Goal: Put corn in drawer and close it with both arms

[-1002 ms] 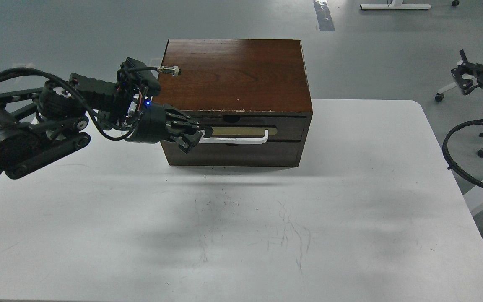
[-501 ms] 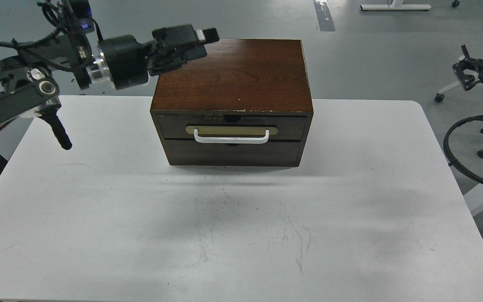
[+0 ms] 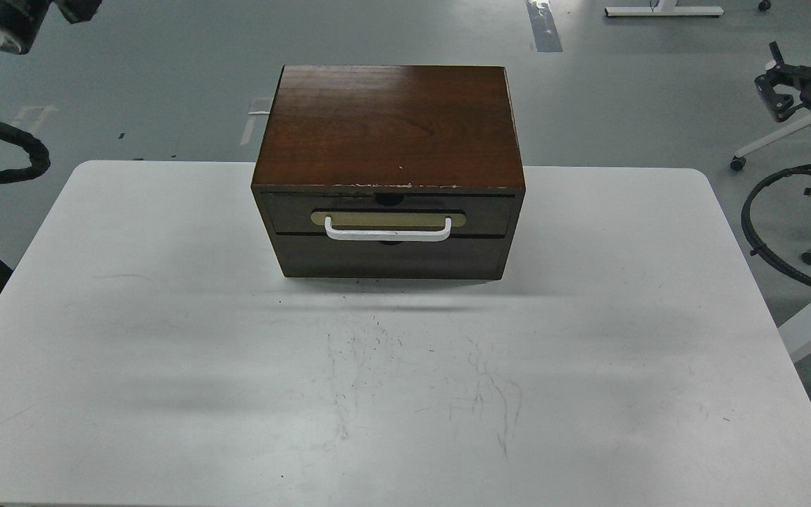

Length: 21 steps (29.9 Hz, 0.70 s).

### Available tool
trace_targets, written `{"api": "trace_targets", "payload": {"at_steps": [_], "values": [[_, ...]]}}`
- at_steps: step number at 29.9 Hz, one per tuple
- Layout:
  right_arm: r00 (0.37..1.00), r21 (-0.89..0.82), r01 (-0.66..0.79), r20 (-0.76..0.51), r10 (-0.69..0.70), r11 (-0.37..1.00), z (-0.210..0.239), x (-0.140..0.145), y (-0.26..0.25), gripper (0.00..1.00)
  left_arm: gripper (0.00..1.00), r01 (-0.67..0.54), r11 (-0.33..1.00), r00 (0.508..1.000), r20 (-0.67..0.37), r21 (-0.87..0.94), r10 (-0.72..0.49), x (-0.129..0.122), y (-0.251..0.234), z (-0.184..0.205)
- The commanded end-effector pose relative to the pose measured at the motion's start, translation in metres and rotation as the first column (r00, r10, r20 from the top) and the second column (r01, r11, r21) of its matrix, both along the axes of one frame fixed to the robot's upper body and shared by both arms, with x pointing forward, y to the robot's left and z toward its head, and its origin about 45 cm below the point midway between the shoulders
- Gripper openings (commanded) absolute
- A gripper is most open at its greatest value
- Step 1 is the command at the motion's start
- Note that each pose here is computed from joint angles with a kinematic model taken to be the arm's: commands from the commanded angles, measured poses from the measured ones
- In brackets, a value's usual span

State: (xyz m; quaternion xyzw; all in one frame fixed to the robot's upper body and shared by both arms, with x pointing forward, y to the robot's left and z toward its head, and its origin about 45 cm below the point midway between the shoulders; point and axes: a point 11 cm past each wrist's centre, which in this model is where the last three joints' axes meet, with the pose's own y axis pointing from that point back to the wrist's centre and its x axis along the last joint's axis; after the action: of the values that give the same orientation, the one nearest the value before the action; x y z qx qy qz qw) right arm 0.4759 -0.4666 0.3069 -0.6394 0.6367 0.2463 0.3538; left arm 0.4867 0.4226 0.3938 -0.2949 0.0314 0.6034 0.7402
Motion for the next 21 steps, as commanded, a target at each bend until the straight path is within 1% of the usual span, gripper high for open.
{"api": "trace_targets", "payload": {"at_steps": [1, 4, 8, 15, 18, 21], "values": [[1.000, 0.005, -0.003, 0.001, 0.003, 1.000, -0.001, 0.001, 0.002, 1.00, 0.98, -0.094, 0.994, 0.995, -0.049, -0.058, 0.092, -0.007, 0.027, -0.033], [1.000, 0.010, -0.018, -0.001, 0.018, 1.000, -0.003, 0.002, 0.008, 1.00, 0.98, -0.127, 0.986, 0.989, -0.088, -0.108, 0.117, -0.015, 0.035, -0.062], [0.999, 0.018, -0.050, 0.005, 0.050, 0.999, -0.003, 0.004, 0.019, 1.00, 0.98, -0.136, 0.981, 0.980, -0.161, -0.139, 0.113, -0.022, 0.042, -0.085], [0.998, 0.024, -0.058, 0.008, 0.058, 0.998, -0.004, 0.004, 0.023, 1.00, 0.98, -0.134, 0.978, 0.973, -0.209, -0.162, 0.099, -0.025, 0.036, -0.107], [0.999, 0.024, -0.044, 0.002, 0.044, 0.999, -0.006, 0.002, 0.018, 1.00, 0.98, -0.132, 0.977, 0.972, -0.216, -0.166, 0.094, -0.026, 0.033, -0.112], [1.000, 0.028, 0.003, -0.015, -0.003, 1.000, -0.014, -0.003, 0.003, 1.00, 0.98, -0.138, 0.977, 0.964, -0.247, -0.164, 0.095, -0.032, 0.034, -0.128]]}}
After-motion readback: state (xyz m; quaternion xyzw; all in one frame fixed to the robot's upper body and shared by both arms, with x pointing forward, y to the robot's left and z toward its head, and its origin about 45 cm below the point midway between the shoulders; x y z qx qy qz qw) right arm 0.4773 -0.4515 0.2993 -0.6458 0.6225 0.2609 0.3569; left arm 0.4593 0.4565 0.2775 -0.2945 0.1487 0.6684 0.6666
